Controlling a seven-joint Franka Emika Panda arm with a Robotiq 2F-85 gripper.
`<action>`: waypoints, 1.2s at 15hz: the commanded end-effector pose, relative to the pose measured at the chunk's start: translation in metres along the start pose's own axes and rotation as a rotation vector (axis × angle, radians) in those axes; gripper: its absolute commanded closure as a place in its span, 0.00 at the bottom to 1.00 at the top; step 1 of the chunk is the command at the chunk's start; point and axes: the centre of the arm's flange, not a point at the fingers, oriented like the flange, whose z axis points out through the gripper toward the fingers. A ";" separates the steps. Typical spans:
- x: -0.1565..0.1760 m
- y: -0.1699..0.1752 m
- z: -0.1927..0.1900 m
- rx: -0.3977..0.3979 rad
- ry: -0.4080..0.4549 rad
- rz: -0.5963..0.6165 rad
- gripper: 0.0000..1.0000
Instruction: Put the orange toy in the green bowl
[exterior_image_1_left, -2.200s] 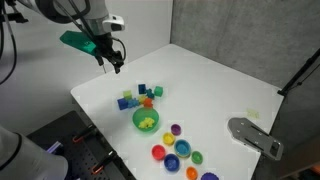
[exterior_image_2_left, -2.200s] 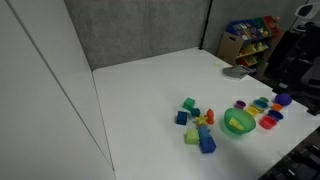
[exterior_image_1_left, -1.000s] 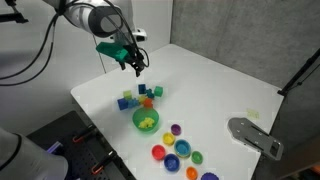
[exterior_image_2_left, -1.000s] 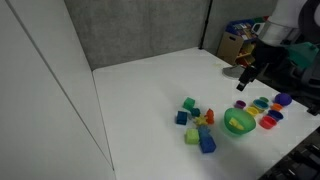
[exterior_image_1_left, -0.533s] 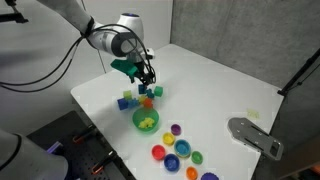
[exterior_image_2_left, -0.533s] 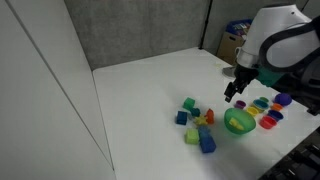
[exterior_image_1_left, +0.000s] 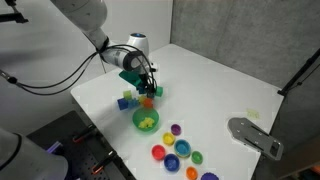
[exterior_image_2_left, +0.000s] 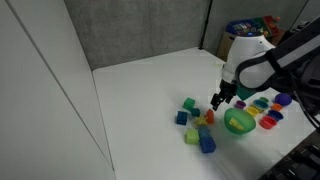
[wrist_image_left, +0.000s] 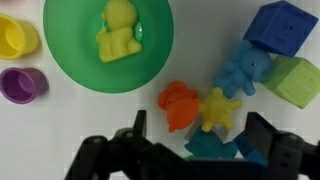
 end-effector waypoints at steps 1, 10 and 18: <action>0.021 -0.003 0.022 -0.029 0.022 0.058 0.00; 0.036 -0.012 0.079 -0.050 0.022 0.135 0.22; 0.030 -0.011 0.084 -0.090 0.017 0.149 0.84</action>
